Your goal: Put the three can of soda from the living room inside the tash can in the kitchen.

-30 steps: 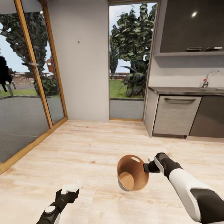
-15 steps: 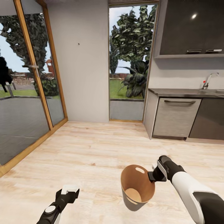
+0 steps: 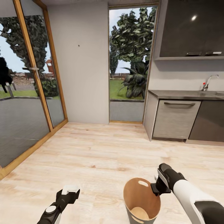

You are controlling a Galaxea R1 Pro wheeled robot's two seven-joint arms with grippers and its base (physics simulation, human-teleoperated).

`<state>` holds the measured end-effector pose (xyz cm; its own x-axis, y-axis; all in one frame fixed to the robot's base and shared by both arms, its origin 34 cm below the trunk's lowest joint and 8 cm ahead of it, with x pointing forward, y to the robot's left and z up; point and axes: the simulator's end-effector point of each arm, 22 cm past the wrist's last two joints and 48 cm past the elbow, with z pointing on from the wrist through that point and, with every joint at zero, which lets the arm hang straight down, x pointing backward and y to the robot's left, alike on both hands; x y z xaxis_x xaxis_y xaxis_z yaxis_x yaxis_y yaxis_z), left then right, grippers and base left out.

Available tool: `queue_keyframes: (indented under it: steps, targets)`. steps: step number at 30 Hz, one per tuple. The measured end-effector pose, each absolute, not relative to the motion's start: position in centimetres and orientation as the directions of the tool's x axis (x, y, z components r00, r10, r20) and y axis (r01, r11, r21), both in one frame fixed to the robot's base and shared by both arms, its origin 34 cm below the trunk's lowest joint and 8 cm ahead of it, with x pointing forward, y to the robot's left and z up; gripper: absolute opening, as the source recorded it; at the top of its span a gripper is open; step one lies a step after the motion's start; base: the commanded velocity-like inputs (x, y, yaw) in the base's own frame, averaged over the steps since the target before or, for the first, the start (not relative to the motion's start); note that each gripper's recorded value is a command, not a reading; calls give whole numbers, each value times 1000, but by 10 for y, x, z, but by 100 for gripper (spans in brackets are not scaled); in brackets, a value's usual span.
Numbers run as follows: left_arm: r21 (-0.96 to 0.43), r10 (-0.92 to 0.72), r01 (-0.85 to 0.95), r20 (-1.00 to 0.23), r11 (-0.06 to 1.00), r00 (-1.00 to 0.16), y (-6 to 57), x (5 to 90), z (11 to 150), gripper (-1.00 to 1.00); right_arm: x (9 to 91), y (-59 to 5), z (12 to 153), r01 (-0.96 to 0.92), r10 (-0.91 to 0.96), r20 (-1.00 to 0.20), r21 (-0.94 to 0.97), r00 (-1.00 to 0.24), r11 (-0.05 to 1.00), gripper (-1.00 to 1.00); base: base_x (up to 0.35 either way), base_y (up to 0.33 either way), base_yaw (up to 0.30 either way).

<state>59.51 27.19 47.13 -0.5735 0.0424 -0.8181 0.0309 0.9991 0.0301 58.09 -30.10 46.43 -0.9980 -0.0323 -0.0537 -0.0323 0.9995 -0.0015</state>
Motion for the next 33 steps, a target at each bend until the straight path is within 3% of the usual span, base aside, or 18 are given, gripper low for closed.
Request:
queue_keyframes:
  steps: [3, 10, 21, 33]
  targets:
    - [29, 42, 32, -818, 999, -574, 271, 596, 475, 100, 567, -320, 457, -69, -71, -26, -72, -997, 995, -100, 0, 0, 0]
    - [22, 36, 31, -832, 999, -553, 269, 600, 483, 100, 564, -316, 448, -52, -54, -51, -37, -997, 998, -100, 0, 31, 0]
    - [23, 33, 25, -822, 999, -569, 273, 596, 478, 100, 563, -321, 444, -67, -70, -61, -58, -996, 996, -100, 0, 229, 0]
    - [22, 33, 27, -829, 999, -558, 272, 599, 482, 100, 570, -314, 441, -83, -88, -99, -55, -991, 995, -100, 0, 21, 74]
